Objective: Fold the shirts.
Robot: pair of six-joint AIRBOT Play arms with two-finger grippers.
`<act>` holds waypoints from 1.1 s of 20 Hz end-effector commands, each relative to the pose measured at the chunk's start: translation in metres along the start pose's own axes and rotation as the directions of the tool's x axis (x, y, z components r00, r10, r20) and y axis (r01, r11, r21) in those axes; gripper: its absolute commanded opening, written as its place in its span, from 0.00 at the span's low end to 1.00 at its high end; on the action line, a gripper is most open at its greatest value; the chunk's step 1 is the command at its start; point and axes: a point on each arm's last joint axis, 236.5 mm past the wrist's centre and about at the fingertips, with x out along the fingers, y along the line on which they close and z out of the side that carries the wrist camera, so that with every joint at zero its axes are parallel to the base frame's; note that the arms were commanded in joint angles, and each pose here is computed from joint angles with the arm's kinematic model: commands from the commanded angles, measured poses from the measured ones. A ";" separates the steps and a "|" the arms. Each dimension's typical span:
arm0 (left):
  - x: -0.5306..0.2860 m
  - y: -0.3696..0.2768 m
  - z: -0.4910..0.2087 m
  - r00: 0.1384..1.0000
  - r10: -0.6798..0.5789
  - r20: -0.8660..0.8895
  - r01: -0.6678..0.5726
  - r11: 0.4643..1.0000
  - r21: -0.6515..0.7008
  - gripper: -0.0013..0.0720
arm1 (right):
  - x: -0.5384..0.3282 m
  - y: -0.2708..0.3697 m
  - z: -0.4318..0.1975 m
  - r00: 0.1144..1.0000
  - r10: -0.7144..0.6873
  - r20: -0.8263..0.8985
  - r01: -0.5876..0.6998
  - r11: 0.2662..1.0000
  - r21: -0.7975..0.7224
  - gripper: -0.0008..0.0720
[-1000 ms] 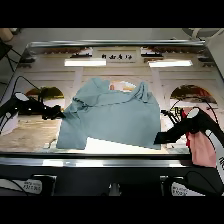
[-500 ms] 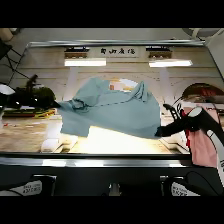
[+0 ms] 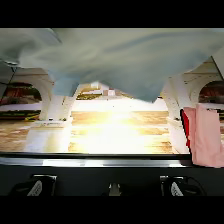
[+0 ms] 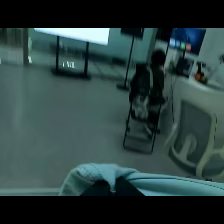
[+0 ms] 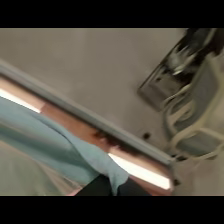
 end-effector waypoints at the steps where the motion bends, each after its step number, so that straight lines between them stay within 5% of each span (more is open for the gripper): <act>1: -0.086 -0.038 0.066 0.974 0.012 0.227 -0.025 0.998 0.055 0.04 | -0.096 -0.027 0.054 0.971 -0.185 0.154 0.191 0.981 -0.023 0.03; 7: -0.067 -0.008 0.029 0.992 0.108 0.071 -0.113 0.991 0.073 0.04 | -0.074 -0.011 0.020 0.995 -0.099 0.007 0.099 0.995 -0.014 0.03; 11: -0.020 0.025 -0.043 0.964 0.140 -0.225 -0.131 0.990 0.054 0.04 | -0.021 0.016 -0.055 0.951 0.089 -0.295 -0.081 0.996 0.041 0.03; 14: 0.030 0.073 -0.130 0.853 0.165 -0.494 -0.157 0.986 0.057 0.04 | 0.044 0.038 -0.128 0.814 0.263 -0.519 -0.224 0.965 0.139 0.03; 17: 0.068 0.120 -0.262 0.652 0.122 -0.749 -0.208 0.978 -0.022 0.04 | 0.121 0.082 -0.213 0.596 0.466 -0.654 -0.366 0.883 0.295 0.03; 20: 0.082 0.148 -0.393 0.469 0.060 -0.881 -0.252 0.965 -0.068 0.04 | 0.184 0.140 -0.303 0.362 0.525 -0.770 -0.449 0.823 0.350 0.03; 22: 0.094 0.163 -0.460 0.408 0.048 -0.912 -0.285 0.955 -0.077 0.04 | 0.235 0.176 -0.348 0.341 0.514 -0.787 -0.466 0.820 0.334 0.03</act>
